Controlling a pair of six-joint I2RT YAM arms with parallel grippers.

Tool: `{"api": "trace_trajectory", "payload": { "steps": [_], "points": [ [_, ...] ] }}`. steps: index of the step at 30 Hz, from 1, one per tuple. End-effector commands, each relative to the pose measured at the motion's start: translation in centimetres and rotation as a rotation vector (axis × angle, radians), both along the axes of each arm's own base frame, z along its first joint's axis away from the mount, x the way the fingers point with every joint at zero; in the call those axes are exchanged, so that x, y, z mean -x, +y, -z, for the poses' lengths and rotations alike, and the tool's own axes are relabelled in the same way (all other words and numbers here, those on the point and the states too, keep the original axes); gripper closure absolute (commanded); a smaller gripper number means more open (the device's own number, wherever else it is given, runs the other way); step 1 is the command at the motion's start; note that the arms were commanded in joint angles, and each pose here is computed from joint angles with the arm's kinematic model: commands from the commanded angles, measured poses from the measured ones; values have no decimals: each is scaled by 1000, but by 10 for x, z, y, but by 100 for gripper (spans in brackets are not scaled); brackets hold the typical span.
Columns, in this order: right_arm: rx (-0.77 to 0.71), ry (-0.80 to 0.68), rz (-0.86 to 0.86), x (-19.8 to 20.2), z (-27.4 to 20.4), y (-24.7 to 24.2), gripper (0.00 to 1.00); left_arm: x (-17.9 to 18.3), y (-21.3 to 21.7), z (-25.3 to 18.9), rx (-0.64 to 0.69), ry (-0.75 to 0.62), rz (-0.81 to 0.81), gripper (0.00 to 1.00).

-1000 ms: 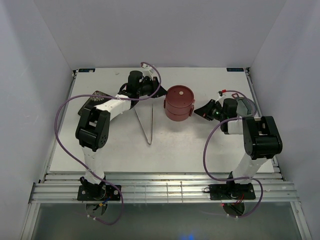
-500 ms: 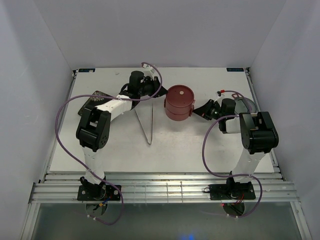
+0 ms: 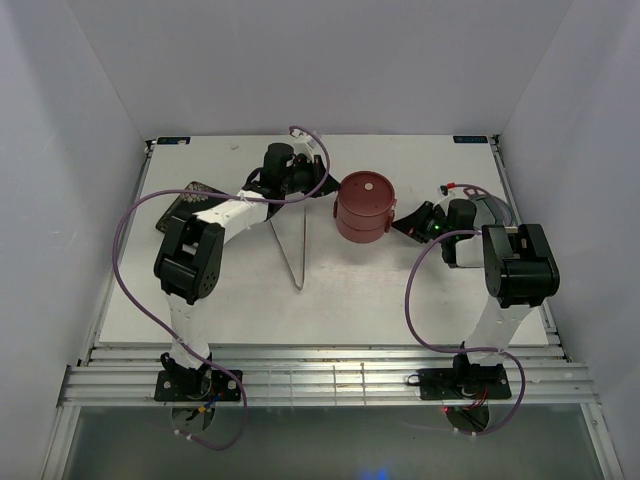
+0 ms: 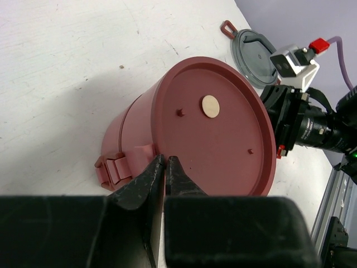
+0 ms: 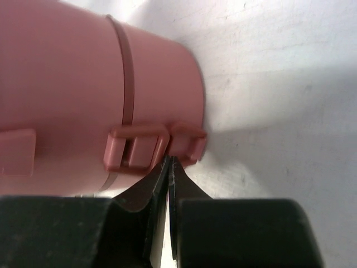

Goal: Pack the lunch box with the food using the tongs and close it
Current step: Close the fastener on the packing box.

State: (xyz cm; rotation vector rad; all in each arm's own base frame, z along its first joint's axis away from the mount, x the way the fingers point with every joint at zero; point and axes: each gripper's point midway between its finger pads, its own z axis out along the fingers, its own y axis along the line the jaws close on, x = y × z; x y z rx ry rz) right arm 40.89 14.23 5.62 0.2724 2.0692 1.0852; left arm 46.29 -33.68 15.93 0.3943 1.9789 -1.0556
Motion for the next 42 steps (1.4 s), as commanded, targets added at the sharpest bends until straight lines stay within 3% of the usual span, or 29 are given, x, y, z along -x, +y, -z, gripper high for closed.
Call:
{"api": "trace_trajectory", "payload": {
  "steps": [1,4,14,24,33,39,42],
  "points": [
    [1,-112,-46,-27,-34,20,92,14,-10,19,-23,65,53,87],
    [16,-124,-98,-34,-40,42,92,15,-13,19,-15,73,67,88],
    [40,-114,-135,-25,-24,46,92,21,-17,13,1,69,96,89],
    [63,-20,12,-18,-3,-16,92,13,-9,12,-29,57,35,89],
    [69,-35,41,-20,-15,-20,92,13,-10,10,-27,53,41,89],
    [99,-111,-29,-47,-51,20,92,17,-11,9,-13,55,53,89],
    [92,-113,-107,-44,-43,47,92,17,-12,10,-7,62,58,89]
  ]
}}
